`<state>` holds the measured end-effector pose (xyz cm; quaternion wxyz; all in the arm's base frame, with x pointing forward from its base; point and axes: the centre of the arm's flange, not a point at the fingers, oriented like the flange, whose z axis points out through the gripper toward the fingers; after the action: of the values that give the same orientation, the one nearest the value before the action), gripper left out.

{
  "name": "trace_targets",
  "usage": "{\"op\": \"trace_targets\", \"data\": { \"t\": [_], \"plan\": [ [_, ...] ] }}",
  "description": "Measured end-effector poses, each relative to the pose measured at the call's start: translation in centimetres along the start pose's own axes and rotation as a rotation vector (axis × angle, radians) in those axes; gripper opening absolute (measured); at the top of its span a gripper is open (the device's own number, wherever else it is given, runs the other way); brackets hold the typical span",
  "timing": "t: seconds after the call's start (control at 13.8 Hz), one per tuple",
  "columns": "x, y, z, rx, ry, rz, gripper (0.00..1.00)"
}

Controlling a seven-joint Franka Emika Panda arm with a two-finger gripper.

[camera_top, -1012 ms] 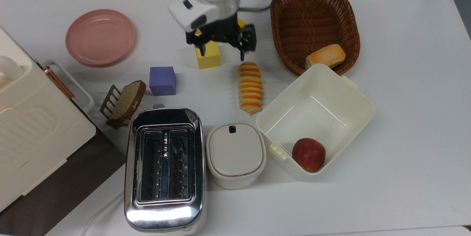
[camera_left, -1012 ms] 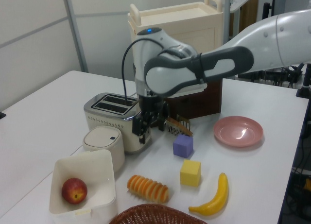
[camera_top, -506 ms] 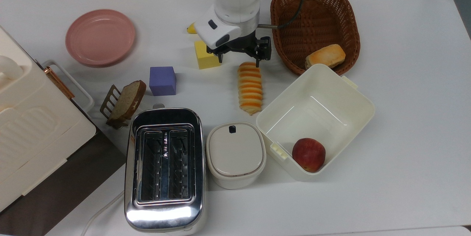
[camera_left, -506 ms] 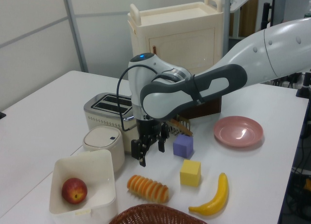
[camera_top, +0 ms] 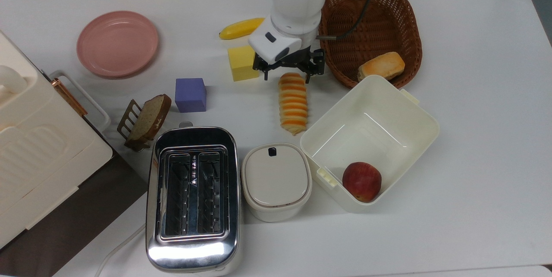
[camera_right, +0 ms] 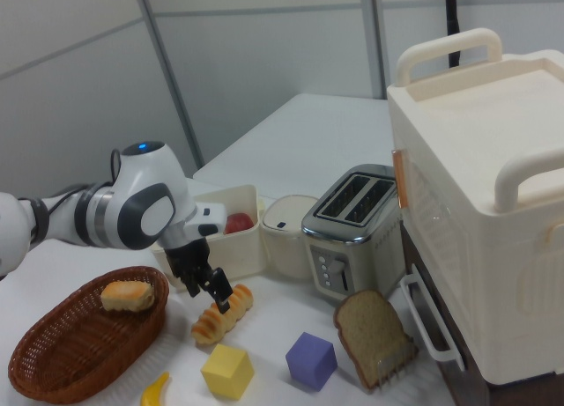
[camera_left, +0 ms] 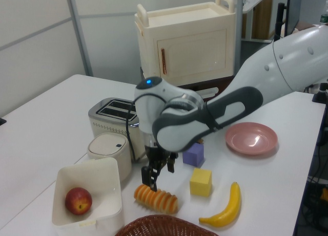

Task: Put the bread in the basket
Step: 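Align the gripper above the bread stick's middle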

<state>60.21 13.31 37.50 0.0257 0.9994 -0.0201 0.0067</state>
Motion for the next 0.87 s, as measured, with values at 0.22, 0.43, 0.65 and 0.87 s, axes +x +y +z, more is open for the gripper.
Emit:
{"op": "trace_targets", "data": {
  "t": [0.22, 0.43, 0.65, 0.87],
  "plan": [
    [-0.61, -0.39, 0.99, -0.023, -0.006, -0.018, 1.0],
    [-0.54, -0.18, 0.96, -0.023, -0.005, -0.012, 1.0],
    [-0.46, -0.15, 0.82, -0.023, -0.002, -0.009, 1.0],
    [-0.32, 0.0, 0.6, -0.022, 0.002, -0.005, 1.0]
  ]
}}
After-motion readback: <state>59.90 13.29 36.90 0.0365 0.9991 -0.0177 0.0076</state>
